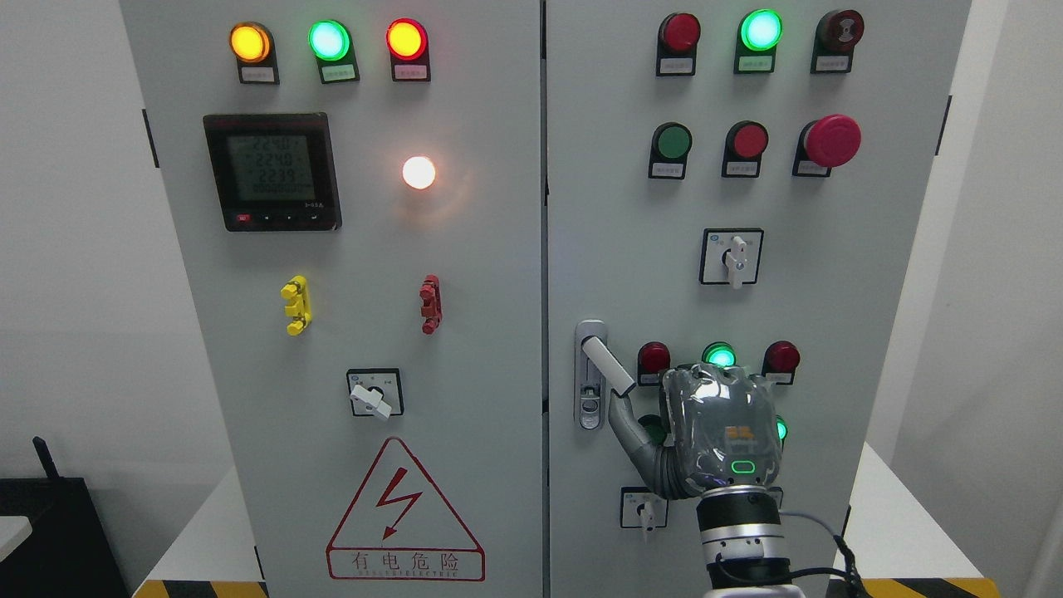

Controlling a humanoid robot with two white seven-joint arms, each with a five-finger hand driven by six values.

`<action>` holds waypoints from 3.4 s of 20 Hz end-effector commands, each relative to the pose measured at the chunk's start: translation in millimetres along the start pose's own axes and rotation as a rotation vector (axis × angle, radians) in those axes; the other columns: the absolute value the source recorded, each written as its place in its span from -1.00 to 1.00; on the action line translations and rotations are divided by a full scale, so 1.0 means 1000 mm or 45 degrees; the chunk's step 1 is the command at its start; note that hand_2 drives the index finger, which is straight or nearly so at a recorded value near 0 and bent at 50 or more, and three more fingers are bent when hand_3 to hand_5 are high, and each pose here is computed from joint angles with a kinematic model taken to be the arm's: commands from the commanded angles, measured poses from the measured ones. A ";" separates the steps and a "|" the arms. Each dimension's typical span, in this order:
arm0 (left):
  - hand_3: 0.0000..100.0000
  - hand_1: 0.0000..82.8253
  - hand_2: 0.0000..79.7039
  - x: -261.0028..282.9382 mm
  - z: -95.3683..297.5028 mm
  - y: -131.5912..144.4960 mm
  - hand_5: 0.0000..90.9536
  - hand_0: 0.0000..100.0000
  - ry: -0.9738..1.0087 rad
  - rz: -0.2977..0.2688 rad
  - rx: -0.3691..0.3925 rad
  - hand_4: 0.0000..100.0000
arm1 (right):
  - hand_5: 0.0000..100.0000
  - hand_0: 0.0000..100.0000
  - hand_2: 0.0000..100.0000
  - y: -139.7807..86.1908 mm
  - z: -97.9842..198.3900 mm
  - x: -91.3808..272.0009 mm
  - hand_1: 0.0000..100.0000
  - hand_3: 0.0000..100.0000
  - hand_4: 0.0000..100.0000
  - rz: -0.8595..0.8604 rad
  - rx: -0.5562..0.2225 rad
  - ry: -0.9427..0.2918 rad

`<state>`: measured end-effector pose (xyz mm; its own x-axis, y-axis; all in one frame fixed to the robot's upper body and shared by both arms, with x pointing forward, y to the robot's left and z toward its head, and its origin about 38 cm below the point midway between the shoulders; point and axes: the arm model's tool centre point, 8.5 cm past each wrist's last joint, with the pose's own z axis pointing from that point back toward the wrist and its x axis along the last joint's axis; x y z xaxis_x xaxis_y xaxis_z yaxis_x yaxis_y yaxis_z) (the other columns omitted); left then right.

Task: Release door handle
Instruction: 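Rotate the handle with the right hand from vertical to horizontal, then hold the turned handle horizontal with the right hand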

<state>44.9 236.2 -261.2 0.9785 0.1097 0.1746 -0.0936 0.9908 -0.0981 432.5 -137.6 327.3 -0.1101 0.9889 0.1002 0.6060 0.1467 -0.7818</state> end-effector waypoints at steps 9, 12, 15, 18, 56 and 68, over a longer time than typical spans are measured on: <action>-1.00 -0.06 -1.00 -0.005 0.001 0.001 -1.00 -0.76 0.019 0.016 0.005 -1.00 | 0.86 -0.03 0.91 -0.005 -0.003 -0.008 -0.65 1.00 0.87 0.010 -0.017 0.018; -1.00 -0.06 -1.00 -0.005 0.001 0.001 -1.00 -0.76 0.019 0.016 0.005 -1.00 | 0.86 -0.02 0.91 -0.006 -0.004 -0.007 -0.65 1.00 0.87 0.008 -0.023 0.017; -1.00 -0.06 -1.00 -0.005 0.001 0.001 -1.00 -0.76 0.019 0.016 0.005 -1.00 | 0.86 -0.02 0.91 -0.006 -0.004 -0.007 -0.65 1.00 0.87 0.004 -0.022 0.017; -1.00 -0.06 -1.00 -0.005 0.001 0.001 -1.00 -0.76 0.019 0.016 0.005 -1.00 | 0.86 -0.02 0.91 -0.008 -0.006 -0.006 -0.65 1.00 0.87 0.002 -0.028 0.016; -1.00 -0.06 -1.00 -0.005 0.001 0.001 -1.00 -0.76 0.019 0.016 0.005 -1.00 | 0.87 -0.01 0.91 -0.015 -0.013 -0.005 -0.66 1.00 0.87 -0.004 -0.056 0.009; -1.00 -0.06 -1.00 -0.005 0.001 0.001 -1.00 -0.76 0.019 0.016 0.005 -1.00 | 0.87 0.00 0.91 -0.013 -0.011 -0.005 -0.66 1.00 0.87 -0.005 -0.051 0.002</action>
<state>45.2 236.1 -261.2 0.9785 0.1098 0.1746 -0.0936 0.9908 -0.0981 434.5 -144.1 345.4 -0.1073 0.9884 0.1073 0.6338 0.1512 -0.7586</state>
